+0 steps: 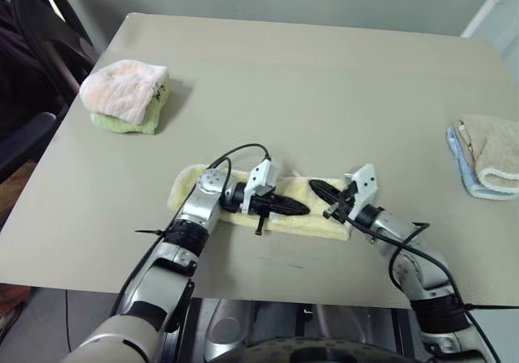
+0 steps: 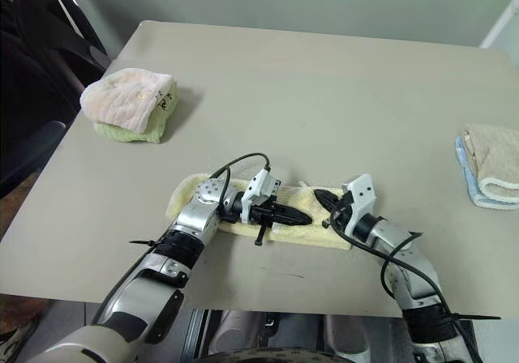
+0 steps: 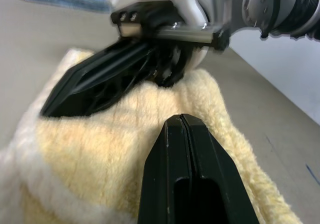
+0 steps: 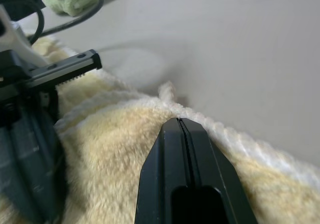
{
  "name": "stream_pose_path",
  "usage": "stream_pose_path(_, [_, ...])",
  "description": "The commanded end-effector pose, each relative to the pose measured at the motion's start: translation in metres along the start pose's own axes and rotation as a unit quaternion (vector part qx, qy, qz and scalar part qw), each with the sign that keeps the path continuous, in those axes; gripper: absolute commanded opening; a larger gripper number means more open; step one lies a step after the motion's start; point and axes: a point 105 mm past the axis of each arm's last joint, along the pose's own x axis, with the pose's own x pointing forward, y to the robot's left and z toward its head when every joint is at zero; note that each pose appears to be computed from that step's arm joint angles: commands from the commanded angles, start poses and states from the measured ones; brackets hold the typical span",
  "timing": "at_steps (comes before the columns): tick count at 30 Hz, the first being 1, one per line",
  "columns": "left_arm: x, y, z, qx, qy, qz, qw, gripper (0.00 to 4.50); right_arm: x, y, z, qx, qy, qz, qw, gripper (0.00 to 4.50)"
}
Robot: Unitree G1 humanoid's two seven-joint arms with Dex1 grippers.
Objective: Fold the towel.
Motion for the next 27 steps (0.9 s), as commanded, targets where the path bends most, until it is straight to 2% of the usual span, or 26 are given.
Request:
stream_pose_path(1, [-0.012, -0.006, -0.026, -0.015, 0.065, -0.007, 0.998, 0.00, 0.004, 0.006, -0.008, -0.006, 0.008, 0.004, 1.000, 0.04])
stream_pose_path(5, [-0.014, -0.009, -0.035, -0.010, 0.085, -0.010, 0.996, 0.00, 0.002, 0.003, -0.018, -0.026, 0.030, -0.004, 0.999, 0.04])
stream_pose_path(11, [-0.008, -0.013, -0.036, -0.002, 0.078, -0.018, 0.997, 0.00, 0.000, 0.000, -0.021, -0.050, 0.044, -0.005, 0.998, 0.04])
stream_pose_path(14, [-0.006, -0.013, -0.034, 0.001, 0.067, -0.017, 0.998, 0.00, 0.000, 0.001, -0.001, -0.028, 0.004, 0.000, 1.000, 0.04])
stream_pose_path(17, [-0.002, -0.013, -0.023, 0.001, 0.026, -0.017, 1.000, 0.00, -0.004, 0.004, 0.015, -0.029, -0.015, 0.018, 0.999, 0.04])
stream_pose_path(20, [0.001, -0.001, 0.020, 0.017, -0.103, 0.021, 0.994, 0.00, -0.008, 0.010, 0.032, -0.028, -0.036, 0.038, 0.998, 0.04])
stream_pose_path(22, [-0.010, 0.005, 0.053, -0.006, -0.181, 0.037, 0.983, 0.00, -0.013, 0.017, 0.047, -0.025, -0.051, 0.065, 0.996, 0.04])
stream_pose_path(24, [-0.024, 0.001, 0.073, -0.017, -0.199, 0.027, 0.979, 0.18, -0.019, 0.026, 0.057, -0.025, -0.054, 0.095, 0.994, 0.01])
stream_pose_path(27, [-0.047, -0.006, 0.094, -0.036, -0.202, 0.022, 0.978, 0.91, -0.024, 0.028, 0.065, -0.032, -0.052, 0.104, 0.993, 0.00])
